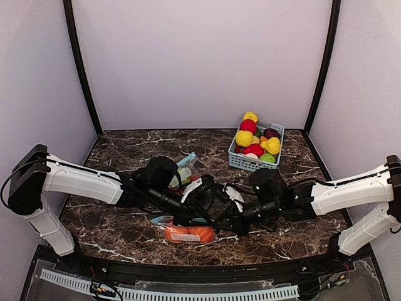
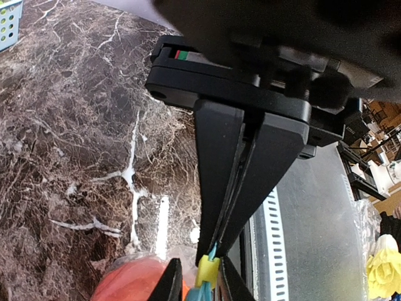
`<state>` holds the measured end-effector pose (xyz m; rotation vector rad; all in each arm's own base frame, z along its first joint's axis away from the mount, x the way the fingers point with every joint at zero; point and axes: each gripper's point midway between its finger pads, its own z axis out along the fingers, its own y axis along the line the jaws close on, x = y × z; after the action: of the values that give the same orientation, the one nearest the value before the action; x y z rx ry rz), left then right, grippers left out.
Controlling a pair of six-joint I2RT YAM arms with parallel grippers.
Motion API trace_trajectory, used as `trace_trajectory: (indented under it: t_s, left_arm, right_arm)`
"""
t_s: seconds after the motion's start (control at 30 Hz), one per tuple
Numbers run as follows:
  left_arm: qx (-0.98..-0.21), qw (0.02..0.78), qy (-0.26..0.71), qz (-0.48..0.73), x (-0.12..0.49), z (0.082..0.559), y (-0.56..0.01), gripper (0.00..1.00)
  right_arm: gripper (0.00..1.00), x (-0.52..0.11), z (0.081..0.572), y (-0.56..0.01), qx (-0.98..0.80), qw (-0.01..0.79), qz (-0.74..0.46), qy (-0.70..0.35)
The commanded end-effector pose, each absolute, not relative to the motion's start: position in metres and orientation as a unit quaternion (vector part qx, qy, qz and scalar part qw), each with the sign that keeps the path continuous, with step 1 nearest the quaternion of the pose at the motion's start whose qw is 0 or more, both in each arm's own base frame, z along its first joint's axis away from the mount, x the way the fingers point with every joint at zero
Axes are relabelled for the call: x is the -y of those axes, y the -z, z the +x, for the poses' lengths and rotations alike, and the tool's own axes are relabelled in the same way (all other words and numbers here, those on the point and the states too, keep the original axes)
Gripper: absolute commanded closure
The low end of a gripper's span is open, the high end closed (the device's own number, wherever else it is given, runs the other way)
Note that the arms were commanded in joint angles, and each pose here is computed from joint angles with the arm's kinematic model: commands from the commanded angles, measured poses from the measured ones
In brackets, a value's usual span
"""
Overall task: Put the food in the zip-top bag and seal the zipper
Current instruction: Hold the zipper from the zipper food storage bag, then hold the zipper food storage bag at the center of the board, then zip the zipper of the food storage bag.
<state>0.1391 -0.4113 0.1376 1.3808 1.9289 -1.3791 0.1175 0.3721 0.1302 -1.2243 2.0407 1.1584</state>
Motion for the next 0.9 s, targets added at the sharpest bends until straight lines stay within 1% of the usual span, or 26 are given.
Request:
trace_trajectory:
  t_s: [0.0,0.3,0.87]
  left_arm:
    - [-0.682,0.191,0.506,0.492,0.415,0.137,-0.143,0.86]
    - [-0.69,0.194,0.498,0.488,0.409,0.136,-0.141,0.99]
    - [-0.715,0.203,0.463,0.483,0.394,0.139,-0.134,0.99]
  right_arm:
    - [1.0,-0.374,0.123,-0.135,-0.742,0.258,-0.44,-0.435]
    - [1.0,-0.365,0.132,-0.13,-0.762,0.262,-0.415,-0.422]
    - [1.0,-0.334,0.153,-0.126,-0.805,0.286,-0.372,-0.362]
